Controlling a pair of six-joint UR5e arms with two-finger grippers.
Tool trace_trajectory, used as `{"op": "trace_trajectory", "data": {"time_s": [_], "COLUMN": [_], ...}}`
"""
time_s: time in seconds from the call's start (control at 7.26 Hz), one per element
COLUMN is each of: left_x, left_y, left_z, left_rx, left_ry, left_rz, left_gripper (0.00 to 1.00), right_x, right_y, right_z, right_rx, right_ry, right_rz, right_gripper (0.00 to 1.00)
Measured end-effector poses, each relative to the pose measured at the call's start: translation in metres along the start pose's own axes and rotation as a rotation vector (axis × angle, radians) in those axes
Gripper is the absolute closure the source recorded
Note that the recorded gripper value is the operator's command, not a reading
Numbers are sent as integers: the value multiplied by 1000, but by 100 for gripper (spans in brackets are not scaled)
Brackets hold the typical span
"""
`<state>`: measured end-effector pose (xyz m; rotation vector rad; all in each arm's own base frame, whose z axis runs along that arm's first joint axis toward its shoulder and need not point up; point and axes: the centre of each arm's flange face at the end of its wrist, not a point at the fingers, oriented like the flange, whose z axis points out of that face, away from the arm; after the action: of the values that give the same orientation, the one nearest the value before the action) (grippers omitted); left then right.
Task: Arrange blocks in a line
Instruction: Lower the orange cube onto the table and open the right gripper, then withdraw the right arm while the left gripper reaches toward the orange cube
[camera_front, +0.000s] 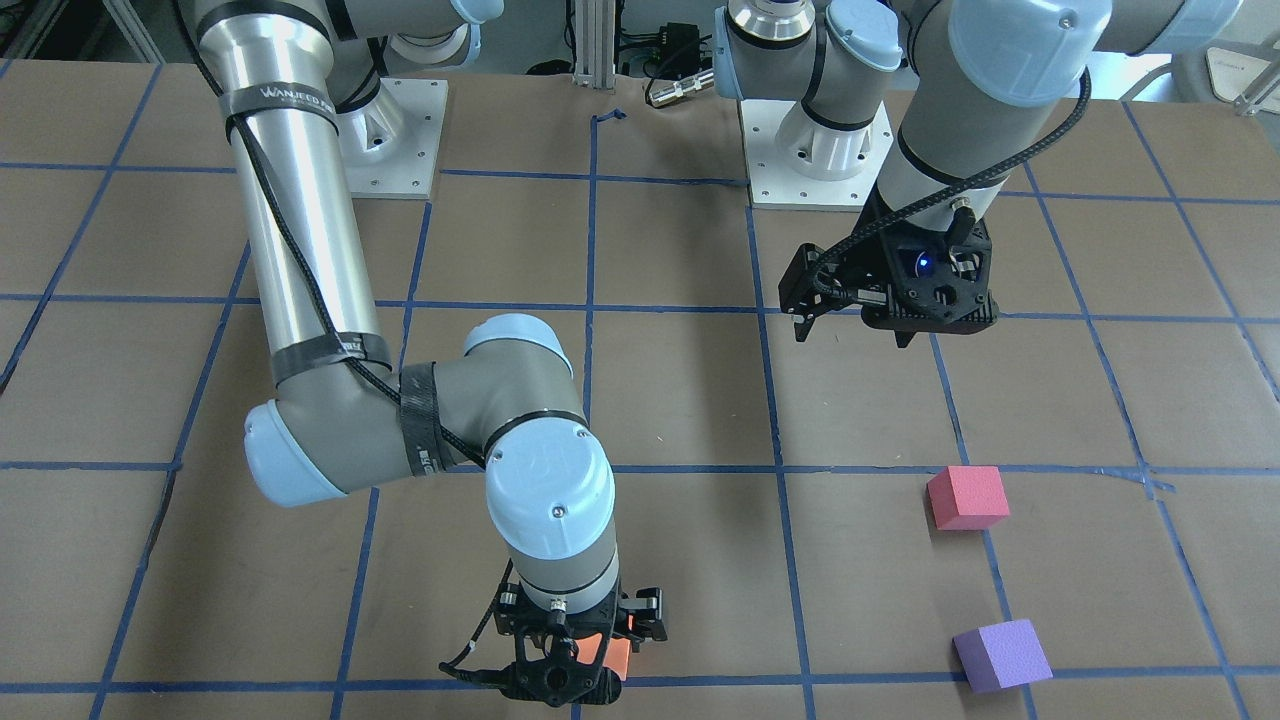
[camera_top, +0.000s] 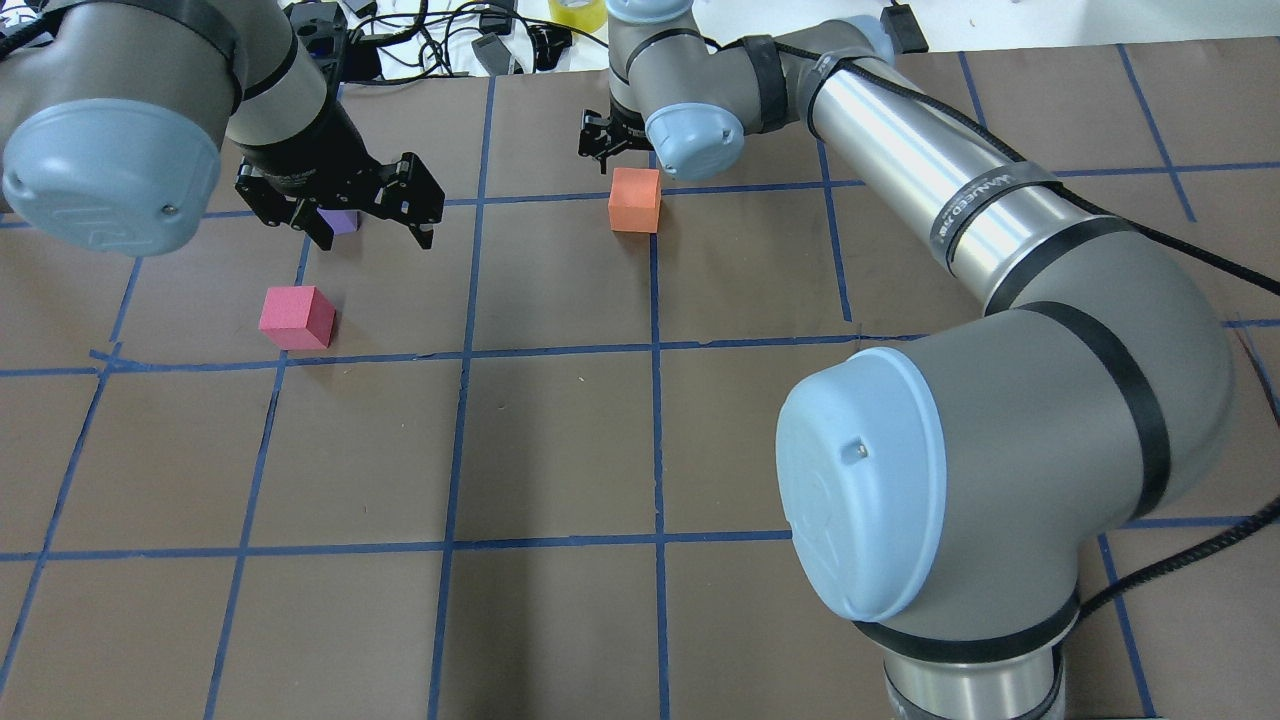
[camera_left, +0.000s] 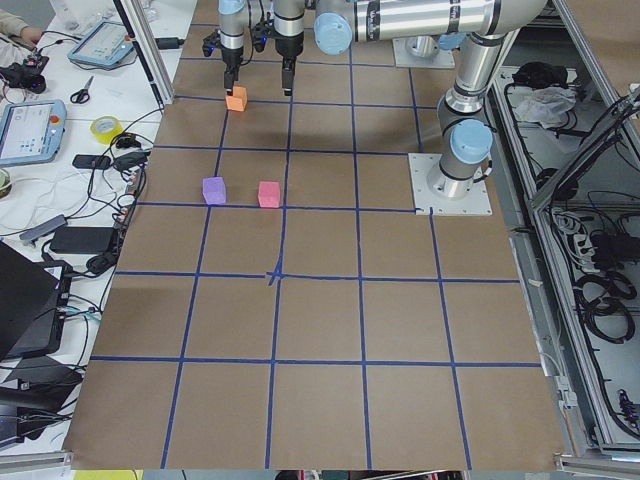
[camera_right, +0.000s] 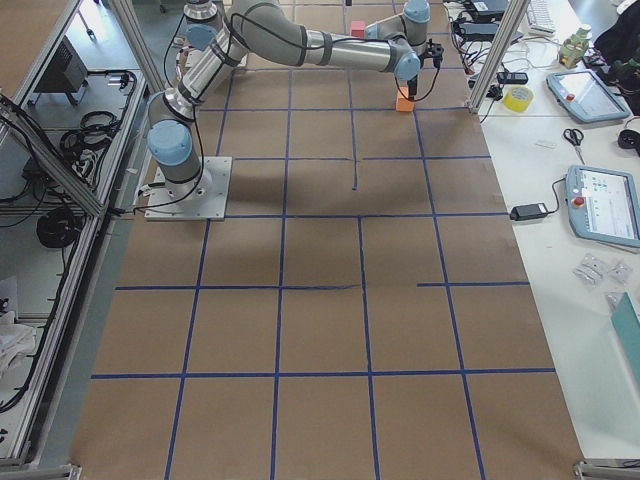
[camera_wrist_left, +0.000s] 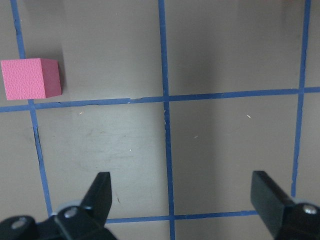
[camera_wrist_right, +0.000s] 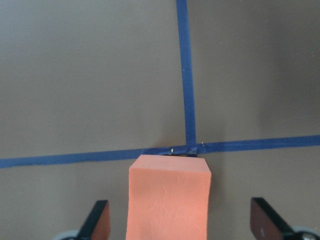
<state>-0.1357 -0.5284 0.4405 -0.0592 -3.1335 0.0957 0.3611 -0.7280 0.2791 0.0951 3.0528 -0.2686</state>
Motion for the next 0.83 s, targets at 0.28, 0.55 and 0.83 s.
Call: {"op": "trace_trajectory", "data": {"time_s": [0.28,0.55,0.83], "left_x": [-2,13,41], "left_y": [-10,-30,-61], "left_z": [3,7,21], "left_rx": [19,67,112], "left_ry": [-57,-14,20], "left_rz": [-22,-67,-67], "left_gripper": [2,0,0], "right_x": [31,82,132], "right_y": [25,88,179], "right_z": [-105,-186,-211], "right_rx": [-40,-91,-78], "right_ry": [71,123,126], "right_rz": [-29,-10,1], "right_gripper": [0,0,0]}}
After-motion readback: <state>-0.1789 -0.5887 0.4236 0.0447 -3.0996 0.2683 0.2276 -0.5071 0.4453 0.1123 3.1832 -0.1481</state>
